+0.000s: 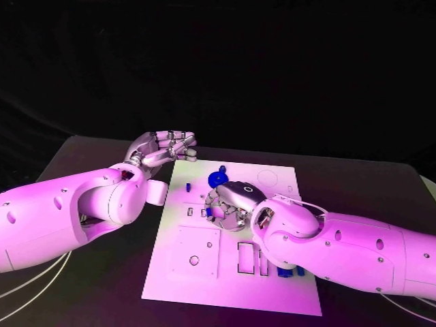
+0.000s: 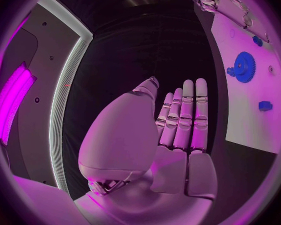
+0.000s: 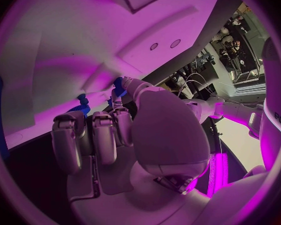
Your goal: Assemble the parts on the task board
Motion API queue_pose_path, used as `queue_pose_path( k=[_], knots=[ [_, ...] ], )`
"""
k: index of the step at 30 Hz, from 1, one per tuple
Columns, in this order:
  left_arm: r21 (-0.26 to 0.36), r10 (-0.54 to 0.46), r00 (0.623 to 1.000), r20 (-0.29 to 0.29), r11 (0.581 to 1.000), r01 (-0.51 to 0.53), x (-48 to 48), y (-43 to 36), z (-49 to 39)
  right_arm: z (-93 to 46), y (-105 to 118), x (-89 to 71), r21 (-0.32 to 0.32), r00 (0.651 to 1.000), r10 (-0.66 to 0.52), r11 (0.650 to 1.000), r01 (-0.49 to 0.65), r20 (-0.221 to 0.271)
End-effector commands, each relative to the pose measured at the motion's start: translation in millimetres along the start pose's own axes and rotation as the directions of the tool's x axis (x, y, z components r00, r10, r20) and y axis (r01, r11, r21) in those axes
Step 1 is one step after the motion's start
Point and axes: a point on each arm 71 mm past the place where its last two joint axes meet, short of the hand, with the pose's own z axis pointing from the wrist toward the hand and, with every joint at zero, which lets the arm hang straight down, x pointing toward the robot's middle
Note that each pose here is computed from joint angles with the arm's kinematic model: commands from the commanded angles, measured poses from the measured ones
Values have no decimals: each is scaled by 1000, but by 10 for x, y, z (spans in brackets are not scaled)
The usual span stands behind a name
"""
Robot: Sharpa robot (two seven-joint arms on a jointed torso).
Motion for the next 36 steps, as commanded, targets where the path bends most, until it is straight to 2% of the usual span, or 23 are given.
queue_pose_path(
  k=[1, 26, 36],
  knots=[
    [10, -3, 1000, -18, 1000, 3, 22, -15, 2, 3, -30, 27, 21, 999, -38, 999, 38, -22],
    [8, -2, 1000, -16, 1000, 2, 7, -17, -6, 20, -61, 61, 47, 997, -68, 996, 70, -46],
    [7, -2, 1000, -16, 1000, 2, 4, -17, -7, 25, -54, 61, 44, 997, -68, 997, 69, -38]
  ],
)
